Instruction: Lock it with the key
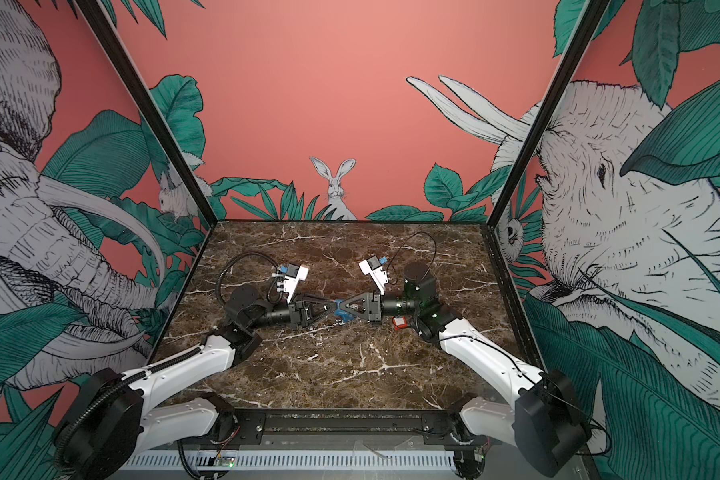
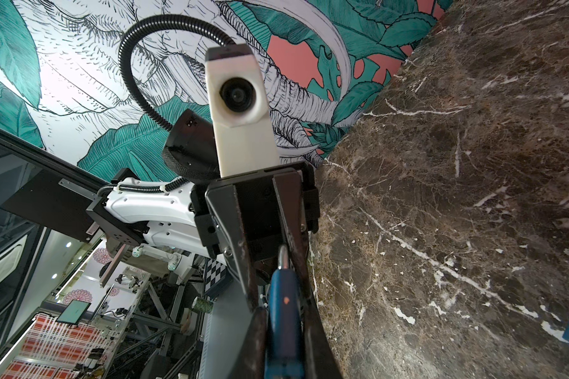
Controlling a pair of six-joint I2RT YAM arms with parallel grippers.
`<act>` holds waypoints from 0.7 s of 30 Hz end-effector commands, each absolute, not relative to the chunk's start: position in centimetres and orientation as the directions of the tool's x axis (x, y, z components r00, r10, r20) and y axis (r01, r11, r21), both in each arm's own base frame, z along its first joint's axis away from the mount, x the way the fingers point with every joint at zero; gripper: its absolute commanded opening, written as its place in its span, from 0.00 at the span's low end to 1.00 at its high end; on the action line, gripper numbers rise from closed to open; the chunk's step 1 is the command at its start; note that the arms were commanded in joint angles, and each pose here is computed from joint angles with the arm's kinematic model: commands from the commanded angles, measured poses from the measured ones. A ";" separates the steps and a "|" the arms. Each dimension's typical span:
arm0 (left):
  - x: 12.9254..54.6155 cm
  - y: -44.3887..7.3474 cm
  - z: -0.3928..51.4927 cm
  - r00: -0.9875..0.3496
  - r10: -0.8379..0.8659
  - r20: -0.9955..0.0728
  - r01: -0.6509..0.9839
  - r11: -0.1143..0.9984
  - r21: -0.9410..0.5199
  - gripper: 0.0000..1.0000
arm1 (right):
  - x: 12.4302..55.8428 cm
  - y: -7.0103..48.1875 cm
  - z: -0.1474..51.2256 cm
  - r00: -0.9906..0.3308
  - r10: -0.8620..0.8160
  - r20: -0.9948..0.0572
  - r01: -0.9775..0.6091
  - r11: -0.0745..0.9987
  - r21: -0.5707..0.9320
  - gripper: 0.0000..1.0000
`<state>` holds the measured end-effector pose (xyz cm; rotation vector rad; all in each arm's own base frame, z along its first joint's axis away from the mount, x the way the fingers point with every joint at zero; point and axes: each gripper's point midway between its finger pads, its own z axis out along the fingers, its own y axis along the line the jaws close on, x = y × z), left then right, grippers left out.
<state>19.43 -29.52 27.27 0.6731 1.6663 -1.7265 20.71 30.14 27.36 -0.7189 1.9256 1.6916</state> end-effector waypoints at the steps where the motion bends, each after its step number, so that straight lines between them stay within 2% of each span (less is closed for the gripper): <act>1: 19.0 -29.6 29.5 -0.620 -0.109 -0.777 0.784 -0.050 -0.618 0.28 | 21.1 30.1 29.9 -0.677 -0.028 -0.736 -0.735 0.070 0.674 0.00; 13: 18.7 -30.2 29.5 -0.628 -0.094 -0.773 0.779 -0.082 -0.622 0.25 | 21.3 30.2 29.7 -0.669 -0.032 -0.743 -0.743 0.072 0.666 0.00; 21: 18.8 -30.4 29.7 -0.635 -0.098 -0.767 0.773 -0.103 -0.626 0.10 | 22.0 30.1 28.9 -0.667 -0.023 -0.744 -0.741 0.123 0.660 0.00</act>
